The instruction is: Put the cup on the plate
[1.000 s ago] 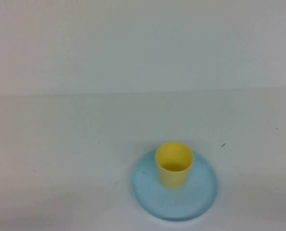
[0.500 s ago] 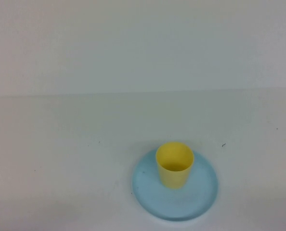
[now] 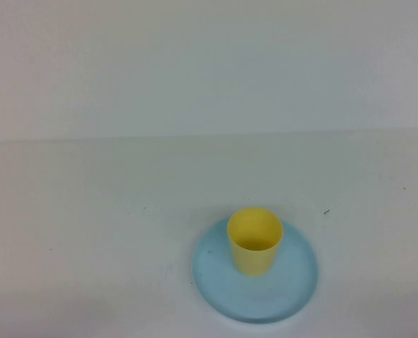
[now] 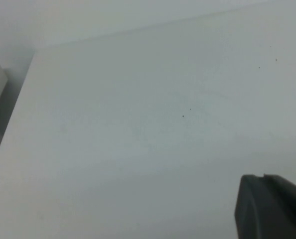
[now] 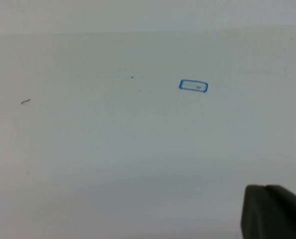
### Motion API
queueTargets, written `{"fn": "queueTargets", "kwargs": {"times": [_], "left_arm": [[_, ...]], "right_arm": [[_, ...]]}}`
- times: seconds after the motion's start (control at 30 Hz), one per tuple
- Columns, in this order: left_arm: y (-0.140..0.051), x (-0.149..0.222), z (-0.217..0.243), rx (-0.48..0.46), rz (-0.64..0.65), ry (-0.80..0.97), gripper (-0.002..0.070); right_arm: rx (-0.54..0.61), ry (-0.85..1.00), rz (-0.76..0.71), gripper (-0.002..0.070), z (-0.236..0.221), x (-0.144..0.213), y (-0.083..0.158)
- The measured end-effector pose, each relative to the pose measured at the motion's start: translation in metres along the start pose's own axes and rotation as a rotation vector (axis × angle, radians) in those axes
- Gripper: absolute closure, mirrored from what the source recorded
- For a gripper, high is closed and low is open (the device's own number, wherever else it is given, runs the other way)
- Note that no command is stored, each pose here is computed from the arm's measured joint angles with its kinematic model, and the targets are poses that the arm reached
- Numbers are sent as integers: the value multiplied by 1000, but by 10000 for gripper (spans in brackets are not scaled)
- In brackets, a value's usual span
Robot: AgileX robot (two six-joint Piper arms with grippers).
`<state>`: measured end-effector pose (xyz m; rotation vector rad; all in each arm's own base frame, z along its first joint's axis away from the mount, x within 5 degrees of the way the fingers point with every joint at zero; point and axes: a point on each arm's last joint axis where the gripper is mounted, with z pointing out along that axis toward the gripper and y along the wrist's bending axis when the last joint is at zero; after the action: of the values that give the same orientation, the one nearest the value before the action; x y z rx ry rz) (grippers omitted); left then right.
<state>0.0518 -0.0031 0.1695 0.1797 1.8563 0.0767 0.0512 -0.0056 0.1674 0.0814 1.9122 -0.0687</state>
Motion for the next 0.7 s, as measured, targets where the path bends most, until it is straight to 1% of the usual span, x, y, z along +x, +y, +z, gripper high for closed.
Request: {"fn": "queueTargets", "kwargs": {"times": [0.7], "left_arm": [[0,0,0,0,0,0,673]], "right_arm": [[-1,1,-23,676,0,0,0]]}}
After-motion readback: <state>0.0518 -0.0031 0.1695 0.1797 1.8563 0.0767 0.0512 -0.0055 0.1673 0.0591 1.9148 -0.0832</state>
